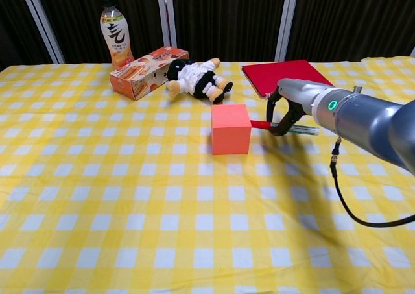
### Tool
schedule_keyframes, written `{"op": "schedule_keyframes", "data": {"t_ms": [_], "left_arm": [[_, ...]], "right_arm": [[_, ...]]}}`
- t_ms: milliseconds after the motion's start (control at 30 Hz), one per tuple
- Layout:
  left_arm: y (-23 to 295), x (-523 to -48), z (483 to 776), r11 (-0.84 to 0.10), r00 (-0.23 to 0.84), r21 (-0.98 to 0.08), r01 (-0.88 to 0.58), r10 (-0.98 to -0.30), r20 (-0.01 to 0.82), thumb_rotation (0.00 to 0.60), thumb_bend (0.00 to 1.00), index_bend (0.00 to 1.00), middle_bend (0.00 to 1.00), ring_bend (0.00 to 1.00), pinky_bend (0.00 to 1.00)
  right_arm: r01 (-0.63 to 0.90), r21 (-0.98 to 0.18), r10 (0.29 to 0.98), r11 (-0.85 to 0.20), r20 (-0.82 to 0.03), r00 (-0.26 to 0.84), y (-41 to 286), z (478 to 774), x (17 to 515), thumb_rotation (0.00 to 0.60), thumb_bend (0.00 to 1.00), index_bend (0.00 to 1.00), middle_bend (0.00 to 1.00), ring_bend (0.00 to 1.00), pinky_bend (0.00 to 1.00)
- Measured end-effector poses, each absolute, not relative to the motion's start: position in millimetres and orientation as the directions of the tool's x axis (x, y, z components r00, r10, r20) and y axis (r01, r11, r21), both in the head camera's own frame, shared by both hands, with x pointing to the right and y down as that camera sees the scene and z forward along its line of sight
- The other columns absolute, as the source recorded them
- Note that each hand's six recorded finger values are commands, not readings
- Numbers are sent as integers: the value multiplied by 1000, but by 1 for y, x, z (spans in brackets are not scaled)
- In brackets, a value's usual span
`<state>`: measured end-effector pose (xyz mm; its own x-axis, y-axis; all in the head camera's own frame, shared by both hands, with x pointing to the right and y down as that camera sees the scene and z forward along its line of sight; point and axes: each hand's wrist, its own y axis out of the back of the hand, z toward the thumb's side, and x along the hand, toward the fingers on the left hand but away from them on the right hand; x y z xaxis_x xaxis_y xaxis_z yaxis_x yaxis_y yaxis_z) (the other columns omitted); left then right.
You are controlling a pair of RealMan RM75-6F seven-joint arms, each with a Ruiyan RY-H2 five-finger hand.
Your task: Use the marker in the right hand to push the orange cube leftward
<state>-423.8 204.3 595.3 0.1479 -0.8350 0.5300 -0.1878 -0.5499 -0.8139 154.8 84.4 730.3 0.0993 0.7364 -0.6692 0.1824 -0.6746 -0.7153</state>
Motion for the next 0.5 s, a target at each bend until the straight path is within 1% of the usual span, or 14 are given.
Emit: {"op": "schedule_keyframes", "data": {"t_ms": [333, 500], "left_arm": [[204, -424, 595, -553, 150, -811, -193, -833, 532, 600, 0, 0, 0, 0, 0], [204, -424, 595, -553, 151, -810, -194, -833, 533, 600, 0, 0, 0, 0, 0]], "right_arm": [[200, -699, 727, -686, -665, 170, 90, 729, 111, 600, 562, 580, 188, 0, 0], [191, -701, 726, -687, -660, 190, 93, 727, 102, 600, 562, 580, 188, 0, 0]]}}
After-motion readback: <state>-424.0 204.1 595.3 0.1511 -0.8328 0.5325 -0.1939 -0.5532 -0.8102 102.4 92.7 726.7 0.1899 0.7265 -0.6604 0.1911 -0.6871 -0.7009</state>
